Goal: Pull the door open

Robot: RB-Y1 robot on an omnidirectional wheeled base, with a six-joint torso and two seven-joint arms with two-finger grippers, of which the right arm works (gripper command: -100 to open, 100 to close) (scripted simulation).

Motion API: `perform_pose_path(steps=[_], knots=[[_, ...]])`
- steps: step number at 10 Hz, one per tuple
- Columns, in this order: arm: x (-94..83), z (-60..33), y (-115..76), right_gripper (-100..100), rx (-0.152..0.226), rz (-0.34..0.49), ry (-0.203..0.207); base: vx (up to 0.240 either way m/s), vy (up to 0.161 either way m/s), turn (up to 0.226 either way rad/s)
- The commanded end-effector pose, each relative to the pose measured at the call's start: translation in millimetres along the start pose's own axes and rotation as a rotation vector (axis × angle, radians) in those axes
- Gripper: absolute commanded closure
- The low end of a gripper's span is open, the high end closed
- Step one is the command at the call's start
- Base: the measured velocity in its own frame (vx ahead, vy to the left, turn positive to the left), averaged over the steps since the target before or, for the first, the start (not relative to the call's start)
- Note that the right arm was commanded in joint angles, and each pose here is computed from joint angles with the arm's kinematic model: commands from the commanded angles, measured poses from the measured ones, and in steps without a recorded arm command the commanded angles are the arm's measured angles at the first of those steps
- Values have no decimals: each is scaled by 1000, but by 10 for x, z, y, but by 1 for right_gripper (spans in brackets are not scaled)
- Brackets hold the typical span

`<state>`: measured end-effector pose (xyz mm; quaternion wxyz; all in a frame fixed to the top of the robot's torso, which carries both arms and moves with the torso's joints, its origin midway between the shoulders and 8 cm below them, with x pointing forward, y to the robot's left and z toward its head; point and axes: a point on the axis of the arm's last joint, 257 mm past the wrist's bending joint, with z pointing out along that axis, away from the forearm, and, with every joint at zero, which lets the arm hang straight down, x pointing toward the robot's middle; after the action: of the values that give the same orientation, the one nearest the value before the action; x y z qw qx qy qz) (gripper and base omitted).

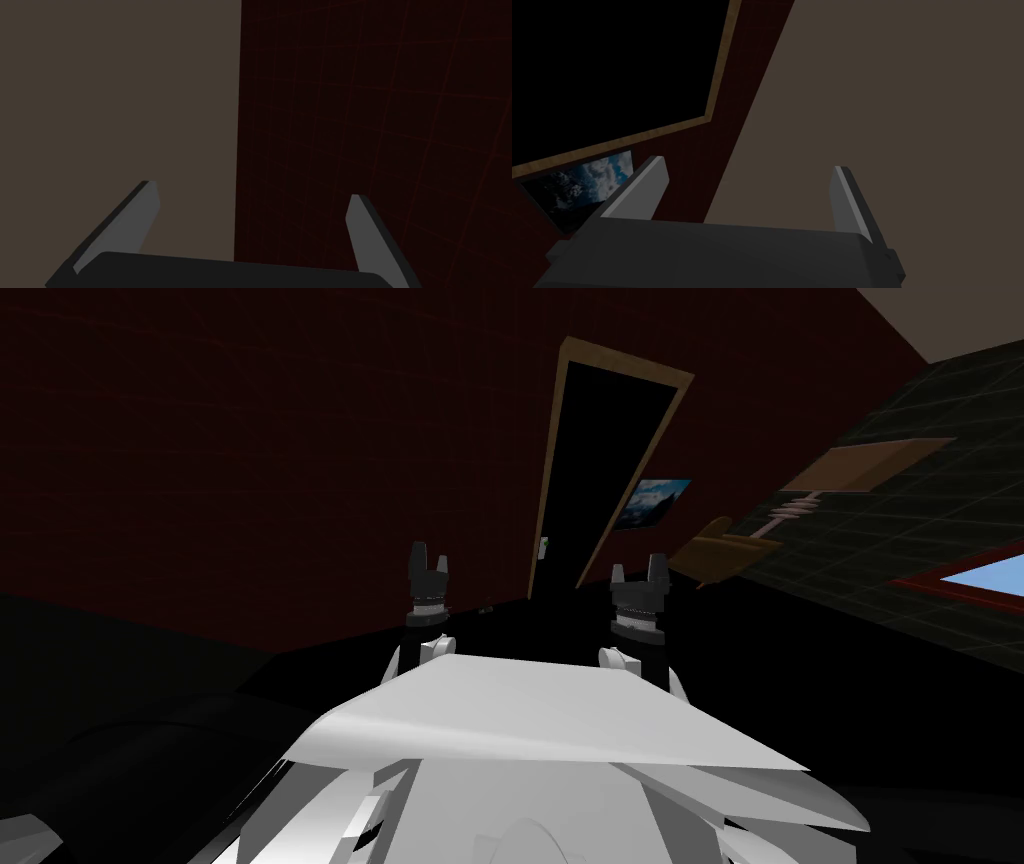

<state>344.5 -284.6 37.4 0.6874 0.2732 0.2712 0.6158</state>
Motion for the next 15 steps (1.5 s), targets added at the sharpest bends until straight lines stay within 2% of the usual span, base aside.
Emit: perform_pose_path(steps=[1,9,15], knots=[[21,-1,-121,-100,17,63,-1,-32,-4,42],[149,-19,-682,-100,104,343,-12,125,-50,52],[293,-62,-1174,-100,189,575,-32,93,-57,55]])
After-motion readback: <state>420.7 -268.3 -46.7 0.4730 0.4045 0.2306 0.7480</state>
